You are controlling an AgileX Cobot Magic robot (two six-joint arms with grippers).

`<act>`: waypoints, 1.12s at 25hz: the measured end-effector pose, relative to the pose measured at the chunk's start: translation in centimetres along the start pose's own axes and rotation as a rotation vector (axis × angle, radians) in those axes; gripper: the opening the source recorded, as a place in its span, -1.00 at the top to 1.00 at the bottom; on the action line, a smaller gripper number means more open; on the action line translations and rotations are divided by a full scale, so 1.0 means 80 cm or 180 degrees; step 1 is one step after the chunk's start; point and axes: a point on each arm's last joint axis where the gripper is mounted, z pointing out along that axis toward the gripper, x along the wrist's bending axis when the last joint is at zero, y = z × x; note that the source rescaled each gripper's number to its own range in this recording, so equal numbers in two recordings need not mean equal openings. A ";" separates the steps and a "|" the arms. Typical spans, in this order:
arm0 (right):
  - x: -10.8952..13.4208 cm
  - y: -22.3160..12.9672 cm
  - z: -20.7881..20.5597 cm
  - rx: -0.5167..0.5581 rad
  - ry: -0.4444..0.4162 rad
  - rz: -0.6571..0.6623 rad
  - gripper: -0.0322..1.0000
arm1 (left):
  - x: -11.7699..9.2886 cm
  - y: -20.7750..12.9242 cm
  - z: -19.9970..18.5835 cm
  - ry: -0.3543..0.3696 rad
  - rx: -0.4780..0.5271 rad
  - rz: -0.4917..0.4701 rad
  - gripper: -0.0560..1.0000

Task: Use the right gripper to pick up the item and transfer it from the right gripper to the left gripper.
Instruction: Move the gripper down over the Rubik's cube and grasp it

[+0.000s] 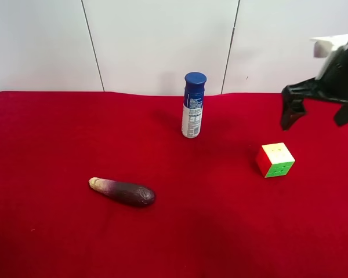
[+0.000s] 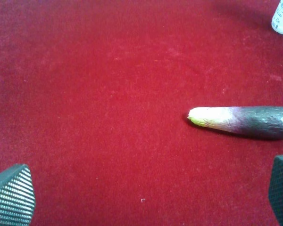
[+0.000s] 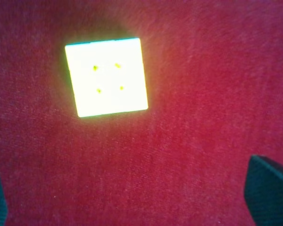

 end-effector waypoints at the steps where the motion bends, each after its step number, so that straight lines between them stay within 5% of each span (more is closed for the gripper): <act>1: 0.000 0.002 0.008 0.0052 -0.0004 -0.0003 -1.00 | 0.000 0.000 0.000 0.0000 0.0000 0.0000 -1.00; 28: 0.000 0.029 0.154 0.0507 -0.0085 -0.0113 -1.00 | 0.000 0.000 0.000 0.0000 0.0000 0.0000 -1.00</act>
